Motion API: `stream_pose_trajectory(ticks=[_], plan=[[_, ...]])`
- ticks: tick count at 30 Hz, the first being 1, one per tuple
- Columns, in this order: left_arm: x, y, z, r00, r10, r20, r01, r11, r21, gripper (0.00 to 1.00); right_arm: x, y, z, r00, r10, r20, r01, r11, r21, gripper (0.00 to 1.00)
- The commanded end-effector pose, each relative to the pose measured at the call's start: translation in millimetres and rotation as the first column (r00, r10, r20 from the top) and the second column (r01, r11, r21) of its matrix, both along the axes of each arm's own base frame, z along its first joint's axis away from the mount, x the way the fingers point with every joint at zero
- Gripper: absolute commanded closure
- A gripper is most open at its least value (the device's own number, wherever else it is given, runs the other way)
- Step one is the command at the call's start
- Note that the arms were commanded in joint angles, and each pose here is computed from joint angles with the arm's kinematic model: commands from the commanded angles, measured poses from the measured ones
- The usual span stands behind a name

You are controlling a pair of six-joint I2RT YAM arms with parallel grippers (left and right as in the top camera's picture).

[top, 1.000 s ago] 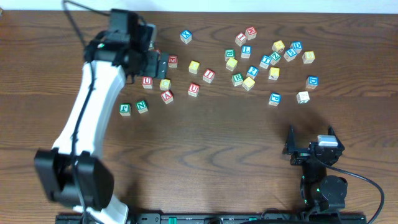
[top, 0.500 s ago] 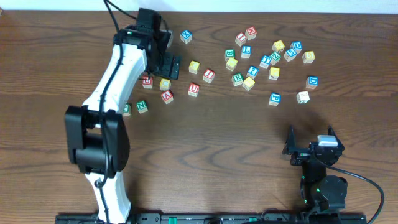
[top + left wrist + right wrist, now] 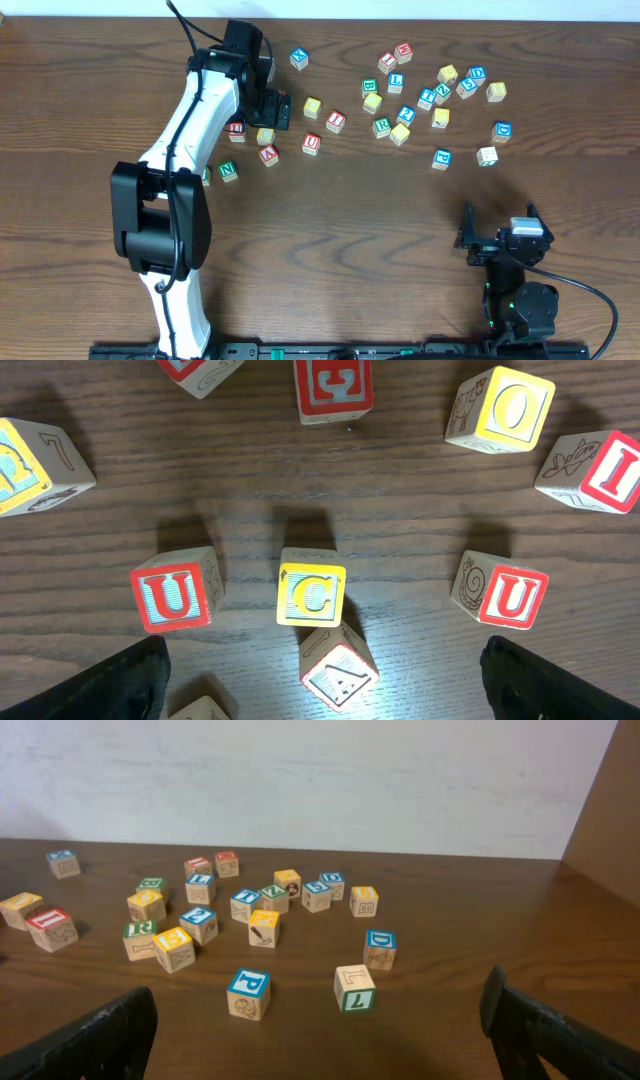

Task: Spell out CORL
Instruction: 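Move the left gripper forward over the yellow C block, then lower the left gripper and close it on the yellow C block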

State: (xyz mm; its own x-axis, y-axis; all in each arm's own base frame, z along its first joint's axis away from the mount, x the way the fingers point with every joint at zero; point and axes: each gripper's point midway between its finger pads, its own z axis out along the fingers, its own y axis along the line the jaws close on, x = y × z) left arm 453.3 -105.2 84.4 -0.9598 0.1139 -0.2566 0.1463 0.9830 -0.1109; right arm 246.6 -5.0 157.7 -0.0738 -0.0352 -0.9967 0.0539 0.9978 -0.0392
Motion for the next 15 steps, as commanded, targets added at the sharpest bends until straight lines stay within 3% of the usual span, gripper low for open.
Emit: stream_pose_trajectory(ticks=[1,15], plan=[[-1.8,2.6,-7.1,0.999,0.024,-0.022,-0.024,1.0,0.013,0.02,-0.1,0.3,-0.7,1.0,0.004,-0.002,-0.004,1.0,-0.008,0.01],[-11.1,2.3,-47.3,0.992,0.022,-0.124,-0.017,0.999,0.034,0.02,-0.1,0.3,-0.7,1.0,0.004,-0.002,-0.004,1.0,-0.008,0.01]])
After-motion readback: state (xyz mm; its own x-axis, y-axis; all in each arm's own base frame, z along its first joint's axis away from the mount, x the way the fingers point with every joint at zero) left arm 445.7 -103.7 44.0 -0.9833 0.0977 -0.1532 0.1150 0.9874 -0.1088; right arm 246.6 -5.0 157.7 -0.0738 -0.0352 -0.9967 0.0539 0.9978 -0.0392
